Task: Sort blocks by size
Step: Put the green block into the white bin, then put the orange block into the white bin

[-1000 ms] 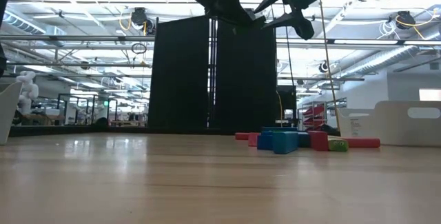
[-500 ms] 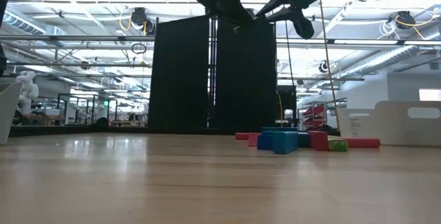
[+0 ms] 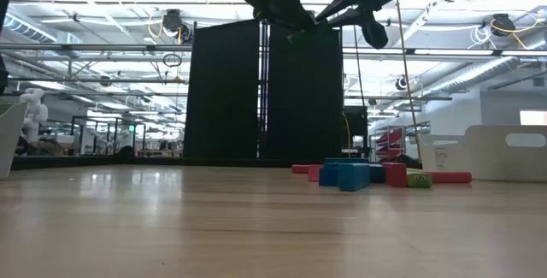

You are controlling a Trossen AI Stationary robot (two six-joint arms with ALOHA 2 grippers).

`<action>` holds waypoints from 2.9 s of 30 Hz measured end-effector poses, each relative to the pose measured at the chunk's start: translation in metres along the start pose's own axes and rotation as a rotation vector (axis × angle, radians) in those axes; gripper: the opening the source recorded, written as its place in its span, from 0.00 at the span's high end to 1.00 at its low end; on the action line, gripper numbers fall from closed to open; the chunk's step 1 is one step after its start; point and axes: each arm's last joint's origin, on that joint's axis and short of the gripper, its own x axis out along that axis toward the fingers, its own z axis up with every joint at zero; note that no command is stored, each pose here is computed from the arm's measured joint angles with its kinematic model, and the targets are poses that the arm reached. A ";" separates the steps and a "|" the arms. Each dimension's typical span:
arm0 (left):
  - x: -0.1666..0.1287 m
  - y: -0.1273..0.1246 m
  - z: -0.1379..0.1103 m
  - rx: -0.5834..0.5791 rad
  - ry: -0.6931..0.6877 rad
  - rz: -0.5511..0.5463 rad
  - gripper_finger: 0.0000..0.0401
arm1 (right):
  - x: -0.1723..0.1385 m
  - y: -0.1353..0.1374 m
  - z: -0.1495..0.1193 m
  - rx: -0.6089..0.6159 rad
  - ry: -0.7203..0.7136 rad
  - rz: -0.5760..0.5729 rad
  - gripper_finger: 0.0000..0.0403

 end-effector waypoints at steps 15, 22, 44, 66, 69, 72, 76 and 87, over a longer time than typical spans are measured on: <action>-0.002 -0.001 -0.018 0.038 0.205 0.056 0.29 | -0.016 -0.050 -0.018 0.146 0.082 -0.632 0.91; -0.002 -0.001 -0.019 0.038 0.217 0.070 0.29 | -0.043 -0.070 -0.035 0.187 0.160 -1.019 0.91; 0.074 -0.020 -0.084 0.006 0.363 -0.204 0.29 | -0.061 -0.077 -0.044 0.167 0.233 -1.226 0.46; 0.130 -0.009 -0.132 -0.136 0.350 -0.308 0.29 | -0.058 -0.076 -0.043 0.104 0.253 -1.192 0.42; 0.135 -0.004 -0.140 -0.187 0.372 -0.332 0.29 | -0.057 -0.076 -0.042 0.087 0.252 -1.175 0.42; 0.140 -0.003 -0.143 -0.202 0.373 -0.338 0.29 | -0.054 -0.075 -0.041 0.065 0.248 -1.154 0.42; 0.142 -0.004 -0.138 -0.177 0.352 -0.344 0.29 | -0.053 -0.075 -0.040 0.047 0.247 -1.136 0.42; 0.150 -0.039 -0.150 -0.159 0.431 -0.371 0.39 | -0.051 -0.074 -0.038 0.018 0.254 -1.111 0.42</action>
